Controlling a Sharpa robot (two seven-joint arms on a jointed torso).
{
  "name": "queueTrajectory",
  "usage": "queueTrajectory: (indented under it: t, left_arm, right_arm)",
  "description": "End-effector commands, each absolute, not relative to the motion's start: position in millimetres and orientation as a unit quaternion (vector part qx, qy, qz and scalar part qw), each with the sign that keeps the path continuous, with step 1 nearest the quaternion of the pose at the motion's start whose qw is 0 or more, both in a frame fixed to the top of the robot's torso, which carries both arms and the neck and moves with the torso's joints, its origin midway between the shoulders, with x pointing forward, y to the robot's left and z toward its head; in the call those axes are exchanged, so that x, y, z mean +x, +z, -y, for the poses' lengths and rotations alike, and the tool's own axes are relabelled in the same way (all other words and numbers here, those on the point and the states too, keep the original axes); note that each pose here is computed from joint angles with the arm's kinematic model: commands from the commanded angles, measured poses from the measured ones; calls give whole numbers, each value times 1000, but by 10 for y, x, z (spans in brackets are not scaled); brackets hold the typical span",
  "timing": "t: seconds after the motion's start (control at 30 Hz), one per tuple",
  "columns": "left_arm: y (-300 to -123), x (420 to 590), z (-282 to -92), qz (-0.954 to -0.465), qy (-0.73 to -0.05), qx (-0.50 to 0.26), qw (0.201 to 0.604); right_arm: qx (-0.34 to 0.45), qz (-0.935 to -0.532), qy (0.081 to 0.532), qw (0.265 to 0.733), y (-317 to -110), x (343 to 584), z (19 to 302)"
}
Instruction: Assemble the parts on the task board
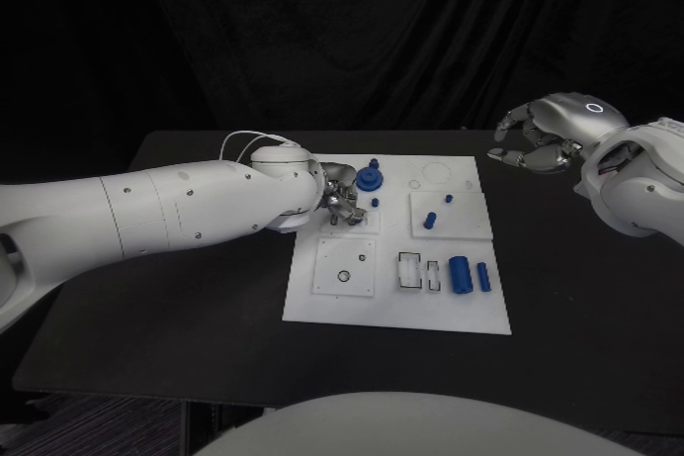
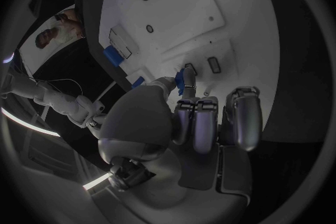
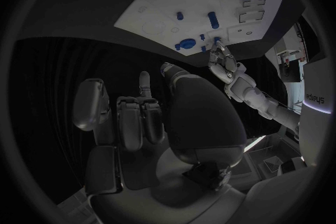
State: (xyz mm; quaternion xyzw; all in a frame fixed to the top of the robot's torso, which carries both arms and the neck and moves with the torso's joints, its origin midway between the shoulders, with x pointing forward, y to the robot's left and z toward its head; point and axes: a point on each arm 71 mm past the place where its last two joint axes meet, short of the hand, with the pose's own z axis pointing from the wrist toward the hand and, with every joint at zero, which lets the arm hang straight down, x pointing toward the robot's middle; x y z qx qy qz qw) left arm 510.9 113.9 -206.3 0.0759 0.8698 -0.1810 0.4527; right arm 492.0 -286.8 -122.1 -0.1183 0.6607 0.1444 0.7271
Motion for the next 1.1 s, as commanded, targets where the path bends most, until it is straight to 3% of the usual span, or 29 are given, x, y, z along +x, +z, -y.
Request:
queueTrajectory:
  t: [0.03,0.43,1.1]
  left_arm:
    - [-2088,5078,-1168,-878,-198,36,433]
    - [-2097,5037,-1333,-885,-183,0,428]
    - [-2084,5067,-1361,-878,-180,-16,443]
  right_arm:
    - [-110,-666,133,726,-1238,4923,2896]
    - [-98,-673,134,720,-1258,4927,2915]
    - [-95,-681,130,714,-1284,4932,2907]
